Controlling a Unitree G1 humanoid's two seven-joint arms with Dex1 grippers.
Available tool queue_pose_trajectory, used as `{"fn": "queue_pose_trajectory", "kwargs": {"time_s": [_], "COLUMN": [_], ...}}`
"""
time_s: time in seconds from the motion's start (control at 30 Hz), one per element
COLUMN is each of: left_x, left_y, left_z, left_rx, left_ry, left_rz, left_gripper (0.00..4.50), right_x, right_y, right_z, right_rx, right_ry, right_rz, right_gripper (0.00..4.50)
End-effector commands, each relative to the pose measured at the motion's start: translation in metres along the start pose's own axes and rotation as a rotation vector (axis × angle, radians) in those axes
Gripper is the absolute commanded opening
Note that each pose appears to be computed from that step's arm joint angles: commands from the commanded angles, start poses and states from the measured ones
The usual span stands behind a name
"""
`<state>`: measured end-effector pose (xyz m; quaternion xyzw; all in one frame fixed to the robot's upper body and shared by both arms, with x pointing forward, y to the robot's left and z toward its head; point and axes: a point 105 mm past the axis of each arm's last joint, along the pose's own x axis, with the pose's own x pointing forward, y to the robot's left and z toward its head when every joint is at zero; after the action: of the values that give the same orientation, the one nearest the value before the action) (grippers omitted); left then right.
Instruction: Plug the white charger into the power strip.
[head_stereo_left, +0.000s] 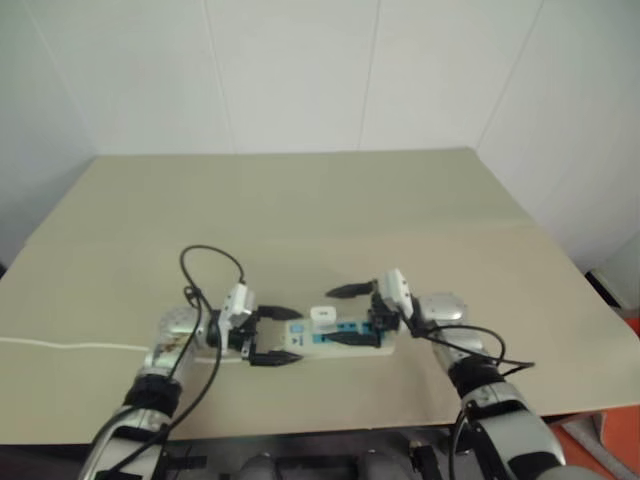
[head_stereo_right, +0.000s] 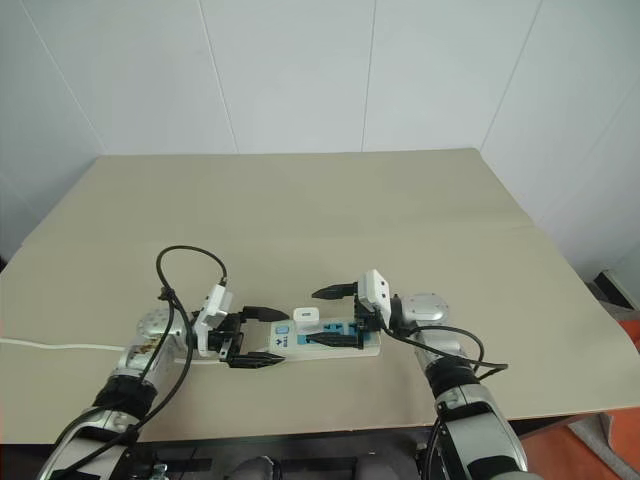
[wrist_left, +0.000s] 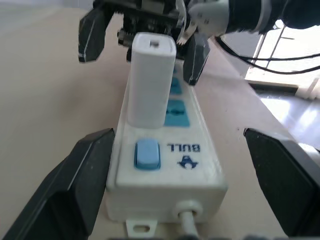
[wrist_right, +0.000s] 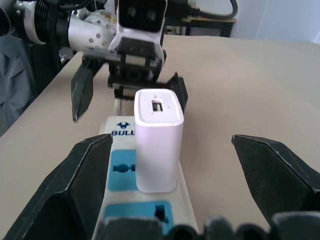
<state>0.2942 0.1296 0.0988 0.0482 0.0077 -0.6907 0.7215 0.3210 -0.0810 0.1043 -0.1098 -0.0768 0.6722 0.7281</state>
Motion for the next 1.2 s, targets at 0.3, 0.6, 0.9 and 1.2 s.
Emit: {"fn": "queue_pose_trajectory", "kwargs": {"time_s": [0.3, 0.6, 0.9, 1.2], "left_x": [-0.081, -0.110, -0.097, -0.094], "left_y": [-0.007, -0.008, -0.008, -0.003], "left_z": [0.027, 0.029, 0.027, 0.028], "left_rx": [0.092, 0.110, 0.117, 0.121], "left_ry": [0.202, 0.281, 0.246, 0.242], "left_rz": [0.087, 0.151, 0.132, 0.127], "left_gripper": [4.49, 4.49, 4.49, 4.49], "right_x": [-0.140, -0.191, -0.192, -0.196], "right_y": [-0.004, 0.018, 0.021, 0.023], "right_z": [0.060, 0.084, 0.081, 0.077], "right_rx": [-0.210, -0.143, -0.130, -0.087], "right_ry": [0.288, 0.498, 0.528, 0.557], "right_rz": [-0.129, -0.172, -0.236, -0.254], "right_gripper": [4.50, 4.50, 4.50, 4.50]}}
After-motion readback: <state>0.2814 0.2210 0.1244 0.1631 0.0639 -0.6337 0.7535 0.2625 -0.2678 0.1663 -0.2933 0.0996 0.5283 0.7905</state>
